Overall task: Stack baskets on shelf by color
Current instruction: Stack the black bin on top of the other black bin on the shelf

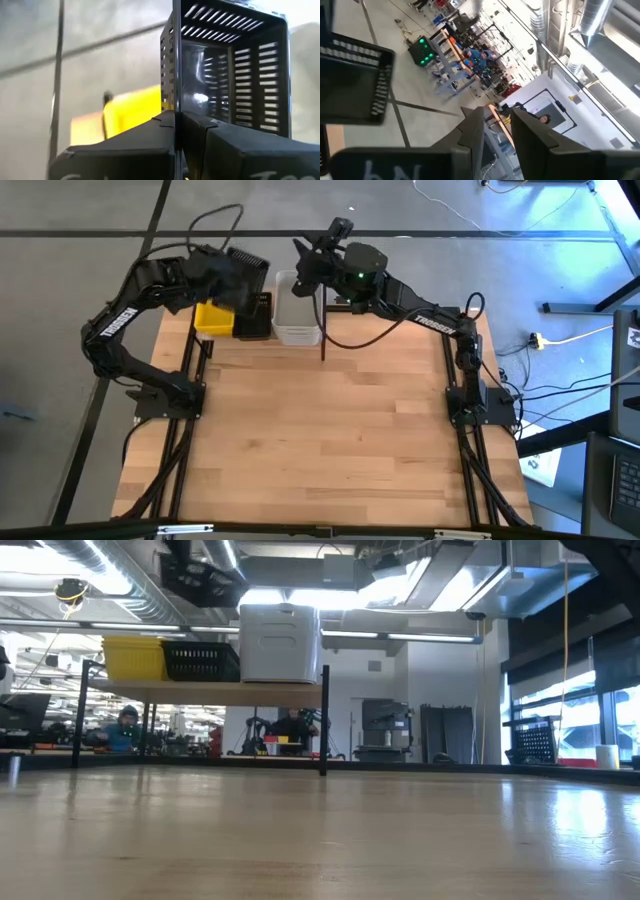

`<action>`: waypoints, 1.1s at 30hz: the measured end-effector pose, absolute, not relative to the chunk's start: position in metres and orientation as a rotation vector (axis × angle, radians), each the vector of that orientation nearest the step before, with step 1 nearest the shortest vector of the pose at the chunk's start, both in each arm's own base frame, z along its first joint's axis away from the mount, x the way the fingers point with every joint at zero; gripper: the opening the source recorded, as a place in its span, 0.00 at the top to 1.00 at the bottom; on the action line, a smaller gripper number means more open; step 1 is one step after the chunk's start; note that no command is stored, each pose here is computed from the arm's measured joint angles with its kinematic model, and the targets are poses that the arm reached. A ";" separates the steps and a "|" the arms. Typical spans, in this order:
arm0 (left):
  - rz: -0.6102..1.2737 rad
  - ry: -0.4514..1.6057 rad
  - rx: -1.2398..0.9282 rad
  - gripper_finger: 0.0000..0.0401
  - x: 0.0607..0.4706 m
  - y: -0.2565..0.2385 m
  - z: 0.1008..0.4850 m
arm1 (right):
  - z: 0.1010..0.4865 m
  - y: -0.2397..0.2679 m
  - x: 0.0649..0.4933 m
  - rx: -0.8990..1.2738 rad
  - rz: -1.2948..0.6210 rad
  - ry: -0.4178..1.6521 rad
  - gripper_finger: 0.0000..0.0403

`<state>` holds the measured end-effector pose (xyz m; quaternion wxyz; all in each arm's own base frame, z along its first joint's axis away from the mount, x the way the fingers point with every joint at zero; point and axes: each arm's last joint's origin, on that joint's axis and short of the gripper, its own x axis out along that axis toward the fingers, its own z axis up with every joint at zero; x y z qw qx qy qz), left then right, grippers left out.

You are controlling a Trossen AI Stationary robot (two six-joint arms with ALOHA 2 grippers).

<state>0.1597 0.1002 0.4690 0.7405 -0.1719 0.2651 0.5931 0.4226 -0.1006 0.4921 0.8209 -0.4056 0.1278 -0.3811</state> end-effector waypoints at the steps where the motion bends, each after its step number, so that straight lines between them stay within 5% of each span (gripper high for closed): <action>1: 1.320 0.597 -0.407 1.00 0.158 0.099 0.466 | 0.492 -0.099 0.423 -0.866 -0.815 0.276 0.75; 11: 1.337 0.579 -0.602 1.00 0.164 0.100 0.458 | 0.492 -0.093 0.424 -0.895 -0.802 0.284 0.75; 33: 1.413 0.705 -0.648 0.98 0.192 0.124 0.395 | 0.492 -0.093 0.424 -0.895 -0.803 0.286 0.75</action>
